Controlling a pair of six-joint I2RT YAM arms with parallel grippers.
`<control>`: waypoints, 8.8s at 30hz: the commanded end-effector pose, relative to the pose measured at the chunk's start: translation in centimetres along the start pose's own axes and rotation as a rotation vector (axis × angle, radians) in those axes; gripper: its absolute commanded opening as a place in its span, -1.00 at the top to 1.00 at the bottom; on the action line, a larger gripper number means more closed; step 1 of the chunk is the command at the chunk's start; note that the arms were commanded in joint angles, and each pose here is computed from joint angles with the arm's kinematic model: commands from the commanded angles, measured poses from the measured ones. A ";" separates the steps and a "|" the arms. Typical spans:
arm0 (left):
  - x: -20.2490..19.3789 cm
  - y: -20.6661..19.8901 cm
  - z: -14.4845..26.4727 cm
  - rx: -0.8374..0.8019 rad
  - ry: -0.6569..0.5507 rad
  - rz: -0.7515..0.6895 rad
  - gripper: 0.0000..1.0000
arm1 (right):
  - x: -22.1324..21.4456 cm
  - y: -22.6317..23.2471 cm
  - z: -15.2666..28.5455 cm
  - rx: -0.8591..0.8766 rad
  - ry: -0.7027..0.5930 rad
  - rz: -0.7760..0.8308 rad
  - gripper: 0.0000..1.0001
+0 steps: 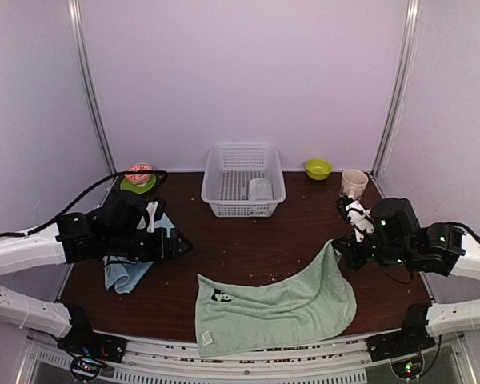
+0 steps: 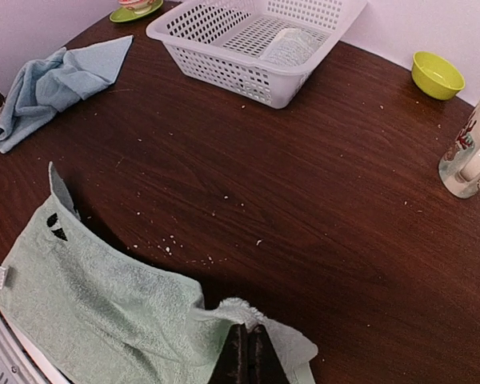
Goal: Roll the towels
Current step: Flatten out the towel at the center of the board, then fold the towel at the center of the board.
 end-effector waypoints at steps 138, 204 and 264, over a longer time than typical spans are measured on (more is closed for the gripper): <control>10.5 3.4 -5.7 0.121 -0.391 -0.254 1.00 | 1.7 -10.2 -11.5 -0.404 0.122 -0.307 1.00; 5.2 7.3 -5.1 0.005 -0.262 -0.189 1.00 | -4.6 -7.2 -10.7 -0.232 0.165 -0.429 1.00; -0.9 8.6 -4.0 0.205 0.044 -0.241 -0.24 | -7.9 -0.1 -6.5 0.050 0.308 -0.383 -0.25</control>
Point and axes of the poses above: each gripper's point midway between its finger pads, its own z axis back along the fingers, its own y axis along the line the jaws close on, x = y × z, the point moved 6 cm from there along z, back along the fingers, and after that the axes turned 15 degrees about z, right-handed, at the moved point
